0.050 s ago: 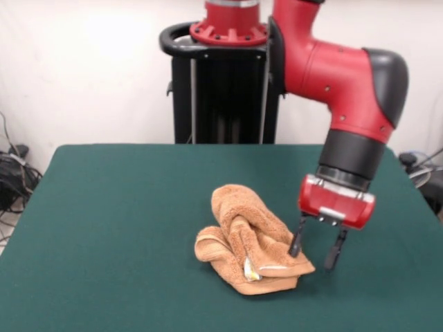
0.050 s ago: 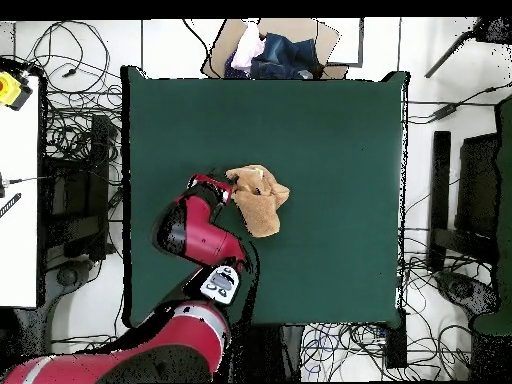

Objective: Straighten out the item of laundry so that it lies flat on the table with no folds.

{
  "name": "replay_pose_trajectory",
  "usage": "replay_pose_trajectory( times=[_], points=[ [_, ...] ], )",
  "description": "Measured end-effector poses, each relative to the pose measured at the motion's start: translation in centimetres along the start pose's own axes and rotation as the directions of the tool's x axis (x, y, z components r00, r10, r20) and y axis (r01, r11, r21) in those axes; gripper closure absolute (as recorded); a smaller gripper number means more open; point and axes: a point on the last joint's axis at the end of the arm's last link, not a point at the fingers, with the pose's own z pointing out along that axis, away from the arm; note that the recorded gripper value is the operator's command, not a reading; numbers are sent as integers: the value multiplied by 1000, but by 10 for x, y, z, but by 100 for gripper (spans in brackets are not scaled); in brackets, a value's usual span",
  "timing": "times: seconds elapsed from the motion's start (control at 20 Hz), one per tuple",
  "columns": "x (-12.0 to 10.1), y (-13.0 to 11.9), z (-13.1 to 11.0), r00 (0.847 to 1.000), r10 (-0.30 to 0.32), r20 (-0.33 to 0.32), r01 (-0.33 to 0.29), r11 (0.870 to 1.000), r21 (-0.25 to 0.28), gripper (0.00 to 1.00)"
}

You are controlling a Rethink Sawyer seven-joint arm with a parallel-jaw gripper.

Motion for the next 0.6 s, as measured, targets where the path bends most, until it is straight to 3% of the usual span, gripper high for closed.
replay_pose_trajectory(
  times=[0.25, 0.6],
  points=[
    [9, -3, 12, 1000, -11, -9, 11, 1000, 6, 0],
    [5, -5, 9, 1000, -16, 0, 16, 1000, 10, 0]
  ],
)
